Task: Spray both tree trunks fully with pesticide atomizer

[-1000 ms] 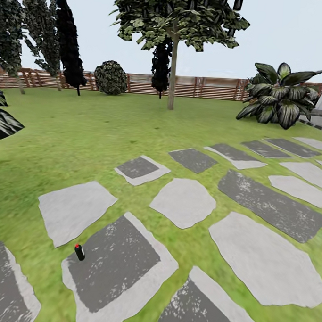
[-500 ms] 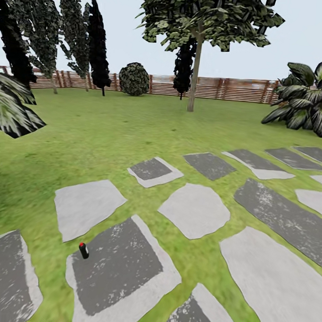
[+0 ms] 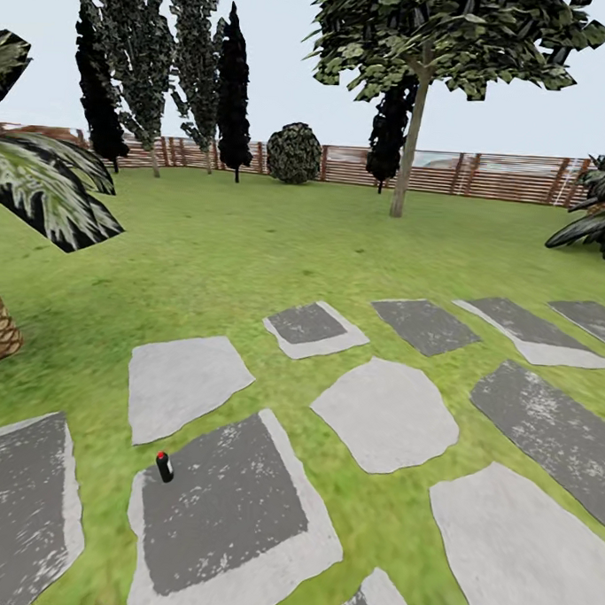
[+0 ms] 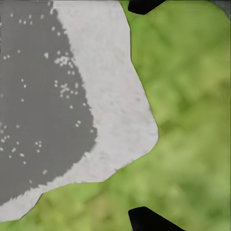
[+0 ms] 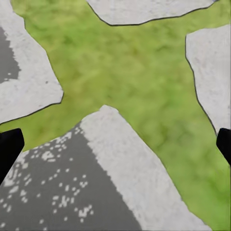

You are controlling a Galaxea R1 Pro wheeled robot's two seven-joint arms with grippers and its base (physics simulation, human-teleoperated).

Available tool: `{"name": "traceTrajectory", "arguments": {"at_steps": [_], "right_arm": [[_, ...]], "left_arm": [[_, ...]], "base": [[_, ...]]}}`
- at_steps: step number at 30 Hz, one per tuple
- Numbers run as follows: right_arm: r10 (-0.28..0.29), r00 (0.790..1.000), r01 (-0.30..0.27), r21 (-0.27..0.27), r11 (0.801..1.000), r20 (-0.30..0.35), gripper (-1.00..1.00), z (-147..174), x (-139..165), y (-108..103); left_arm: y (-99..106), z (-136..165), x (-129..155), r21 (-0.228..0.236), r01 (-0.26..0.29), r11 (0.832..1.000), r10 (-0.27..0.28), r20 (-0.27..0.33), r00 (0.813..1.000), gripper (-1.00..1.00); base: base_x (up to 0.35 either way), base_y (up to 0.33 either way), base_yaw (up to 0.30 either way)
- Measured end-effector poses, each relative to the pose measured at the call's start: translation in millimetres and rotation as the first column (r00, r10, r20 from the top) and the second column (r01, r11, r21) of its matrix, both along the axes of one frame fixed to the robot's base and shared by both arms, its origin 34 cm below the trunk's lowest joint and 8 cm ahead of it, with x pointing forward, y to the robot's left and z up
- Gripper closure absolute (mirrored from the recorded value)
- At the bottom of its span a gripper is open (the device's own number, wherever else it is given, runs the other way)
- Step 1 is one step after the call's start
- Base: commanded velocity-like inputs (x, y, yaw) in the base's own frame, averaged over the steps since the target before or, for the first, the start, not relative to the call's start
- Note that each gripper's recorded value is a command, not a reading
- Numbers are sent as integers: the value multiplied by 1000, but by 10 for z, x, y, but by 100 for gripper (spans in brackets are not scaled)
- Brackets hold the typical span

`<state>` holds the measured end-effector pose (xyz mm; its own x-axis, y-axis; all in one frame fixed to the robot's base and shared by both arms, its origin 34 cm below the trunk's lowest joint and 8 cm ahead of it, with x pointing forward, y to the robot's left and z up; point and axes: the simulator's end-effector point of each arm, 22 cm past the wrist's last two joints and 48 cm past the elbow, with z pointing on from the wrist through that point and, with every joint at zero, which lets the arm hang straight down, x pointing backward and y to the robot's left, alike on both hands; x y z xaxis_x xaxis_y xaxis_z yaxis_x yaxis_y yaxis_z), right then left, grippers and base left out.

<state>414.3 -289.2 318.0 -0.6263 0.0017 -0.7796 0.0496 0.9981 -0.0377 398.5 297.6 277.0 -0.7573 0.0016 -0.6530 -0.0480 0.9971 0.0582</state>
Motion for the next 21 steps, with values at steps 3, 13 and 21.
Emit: {"name": "traceTrajectory", "arguments": {"at_steps": [3,13,21], "right_arm": [[0,1000,0,0,1000,0,-100,0,0,0],[0,1000,0,0,1000,0,-100,0,0,0],[0,1000,0,0,1000,0,-100,0,0,0]], "left_arm": [[1,0,0,0,0,1000,0,0,1000,-100],[-2,0,0,0,0,1000,0,0,1000,-100],[0,0,0,0,0,1000,0,0,1000,-100]], "base": [[227,-253,278],[223,-203,278],[30,-22,278]]}}
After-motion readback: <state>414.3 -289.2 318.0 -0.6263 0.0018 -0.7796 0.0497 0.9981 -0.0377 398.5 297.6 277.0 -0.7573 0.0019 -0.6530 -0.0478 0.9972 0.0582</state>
